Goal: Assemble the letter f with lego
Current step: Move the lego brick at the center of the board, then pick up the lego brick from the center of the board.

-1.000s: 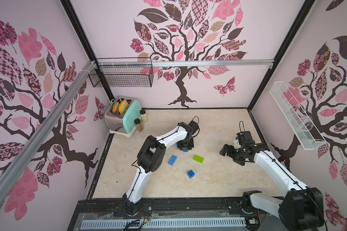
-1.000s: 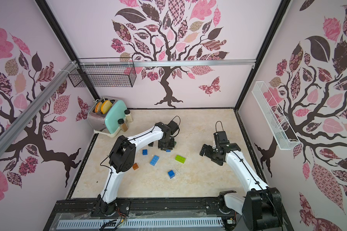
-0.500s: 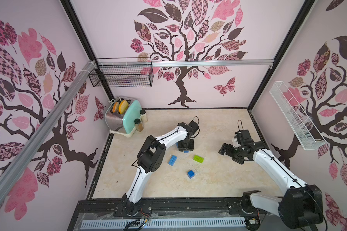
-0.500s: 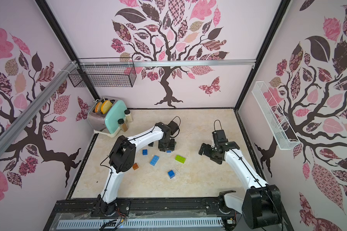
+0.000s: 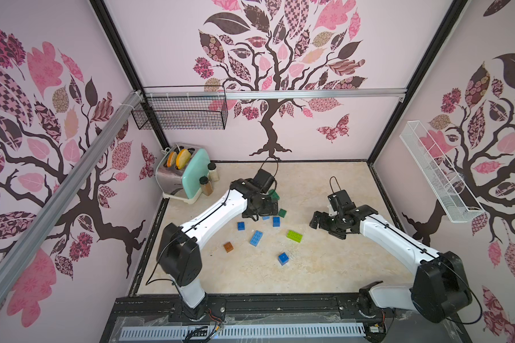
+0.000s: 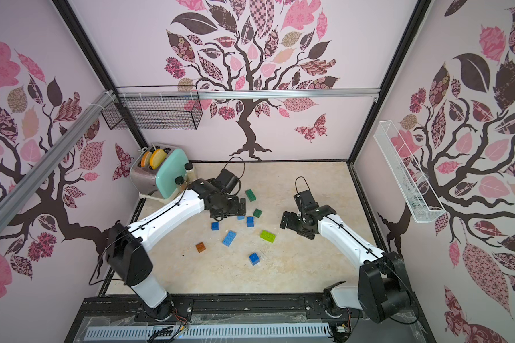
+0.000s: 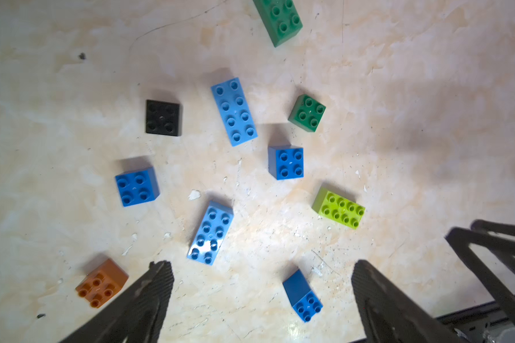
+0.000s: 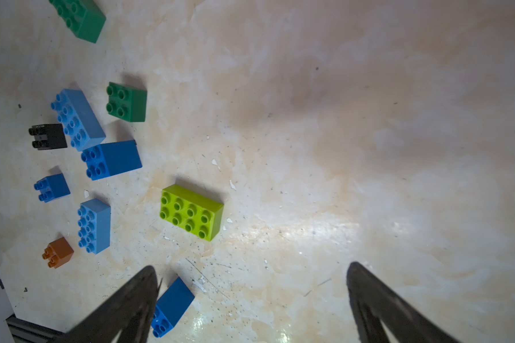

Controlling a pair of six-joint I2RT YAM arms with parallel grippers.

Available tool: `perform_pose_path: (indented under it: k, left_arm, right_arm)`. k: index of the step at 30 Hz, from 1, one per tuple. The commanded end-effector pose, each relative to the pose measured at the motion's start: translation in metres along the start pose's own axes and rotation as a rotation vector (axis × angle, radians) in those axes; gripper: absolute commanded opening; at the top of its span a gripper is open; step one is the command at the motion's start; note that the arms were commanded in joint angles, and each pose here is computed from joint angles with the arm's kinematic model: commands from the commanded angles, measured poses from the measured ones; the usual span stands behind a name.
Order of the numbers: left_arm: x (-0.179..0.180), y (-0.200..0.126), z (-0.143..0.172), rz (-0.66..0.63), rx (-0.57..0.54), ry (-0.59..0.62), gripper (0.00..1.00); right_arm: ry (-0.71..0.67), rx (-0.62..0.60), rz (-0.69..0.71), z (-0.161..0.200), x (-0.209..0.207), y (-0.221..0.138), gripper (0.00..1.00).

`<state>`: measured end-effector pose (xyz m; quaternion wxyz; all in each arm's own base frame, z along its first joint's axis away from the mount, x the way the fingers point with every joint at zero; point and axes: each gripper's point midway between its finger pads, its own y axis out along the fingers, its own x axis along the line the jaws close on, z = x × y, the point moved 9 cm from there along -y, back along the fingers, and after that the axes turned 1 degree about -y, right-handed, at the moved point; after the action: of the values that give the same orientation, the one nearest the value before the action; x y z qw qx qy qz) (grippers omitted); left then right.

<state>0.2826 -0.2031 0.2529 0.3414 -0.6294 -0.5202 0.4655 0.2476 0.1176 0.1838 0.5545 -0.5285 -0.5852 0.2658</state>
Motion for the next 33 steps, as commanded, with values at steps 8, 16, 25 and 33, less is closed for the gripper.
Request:
perform_pose_path:
  k: [8,16,25,33]
  left_arm:
    - [0.065,-0.012,0.036,-0.062,0.027,-0.046,0.98]
    - [0.071,-0.003,0.049,-0.019,0.087,-0.106,0.98]
    - [0.071,-0.002,0.051,-0.001,0.086,-0.086,0.97]
    - [0.069,0.004,0.049,0.002,0.103,-0.087,0.97]
  right_arm:
    - [0.062,0.099,0.028,0.006,0.071,0.053,1.00]
    - [0.147,0.135,0.107,0.015,0.076,0.070,0.99]
    - [0.146,0.128,0.117,0.012,0.079,0.085,0.94]
    - [0.132,0.131,0.139,0.011,0.078,0.093,0.91]
